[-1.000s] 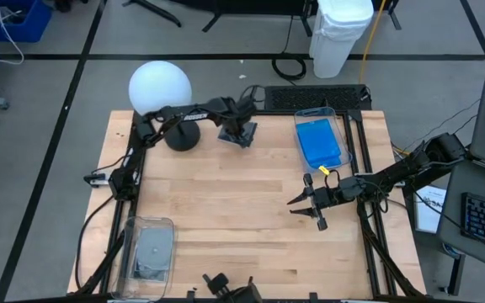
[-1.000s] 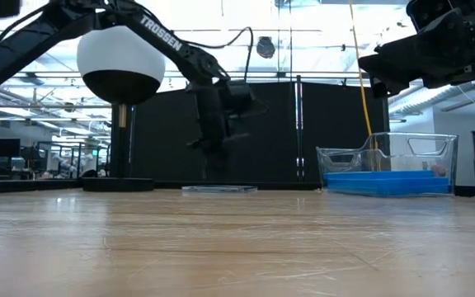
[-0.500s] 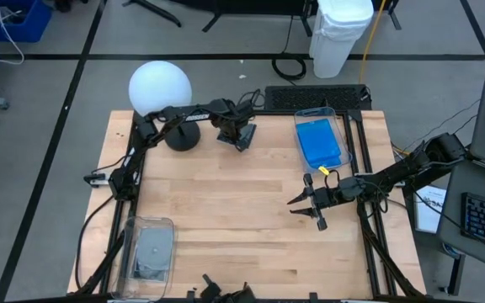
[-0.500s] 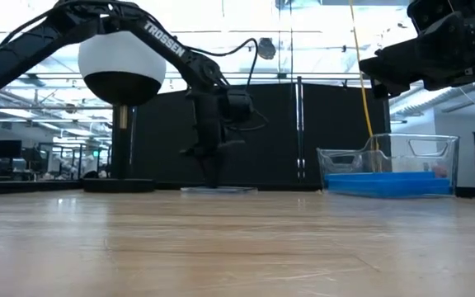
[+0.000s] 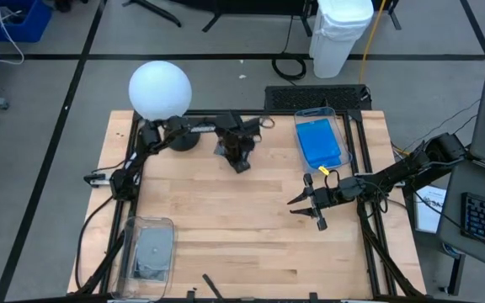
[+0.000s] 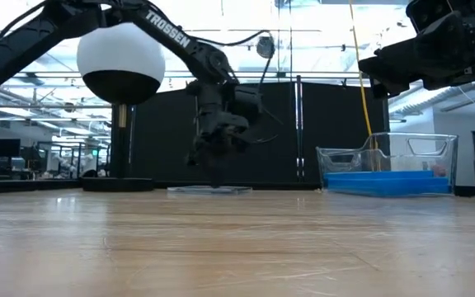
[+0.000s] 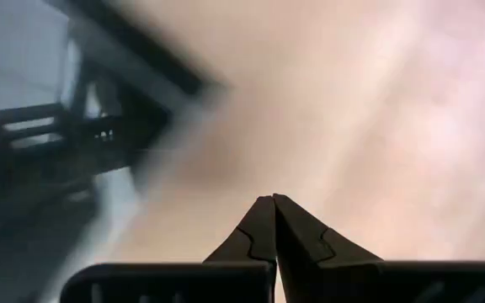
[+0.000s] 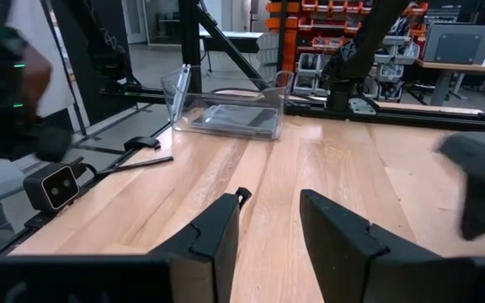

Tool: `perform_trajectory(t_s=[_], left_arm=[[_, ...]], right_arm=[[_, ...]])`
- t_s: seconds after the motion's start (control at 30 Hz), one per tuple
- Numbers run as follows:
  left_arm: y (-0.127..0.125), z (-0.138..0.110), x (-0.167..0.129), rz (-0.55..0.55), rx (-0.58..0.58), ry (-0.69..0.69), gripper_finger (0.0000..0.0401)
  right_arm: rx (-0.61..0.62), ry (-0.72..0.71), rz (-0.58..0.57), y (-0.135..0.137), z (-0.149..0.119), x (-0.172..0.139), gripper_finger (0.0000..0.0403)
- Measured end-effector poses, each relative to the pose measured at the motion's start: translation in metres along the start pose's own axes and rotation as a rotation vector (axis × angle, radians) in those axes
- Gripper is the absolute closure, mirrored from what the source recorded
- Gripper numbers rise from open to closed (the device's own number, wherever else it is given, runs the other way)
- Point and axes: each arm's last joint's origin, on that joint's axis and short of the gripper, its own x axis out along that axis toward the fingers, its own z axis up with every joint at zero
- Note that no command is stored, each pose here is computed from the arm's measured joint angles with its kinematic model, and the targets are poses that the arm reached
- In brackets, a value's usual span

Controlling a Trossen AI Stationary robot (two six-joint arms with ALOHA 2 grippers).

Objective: Pick & place jewel cases by type
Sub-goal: Put the bottom black CD case into the bottom transparent bin

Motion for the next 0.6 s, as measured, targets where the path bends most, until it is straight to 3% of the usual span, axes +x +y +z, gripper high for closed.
perform_trajectory(t_s=[0.1,0.17,0.23,0.3,0.43,0.6], left_arm=[[-0.032,-0.004,0.013,-0.038,0.099,0.035,0.0399],[-0.053,-0.009,0.022,-0.021,0.227,0.055,0.0396],[-0.069,-0.015,0.028,0.072,0.401,0.075,0.0395],[-0.082,-0.019,0.029,0.221,0.497,0.076,0.0398],[-0.083,-0.018,0.013,0.428,0.493,0.0,0.0397],[-0.041,-0.001,-0.007,0.412,0.366,-0.093,0.0397]], right_arm=[[0.0,0.005,0.0,0.0,0.0,0.0,0.0284],[0.0,0.004,0.0,0.0,0.0,0.0,0.0284],[-0.004,0.004,0.0,0.0,0.0,0.0,0.0284],[-0.009,0.004,0.0,0.0,0.0,0.0,0.0284],[-0.022,0.003,0.0,0.0,0.0,0.0,0.0284],[-0.018,-0.004,0.0,0.0,0.001,0.0,0.0284]])
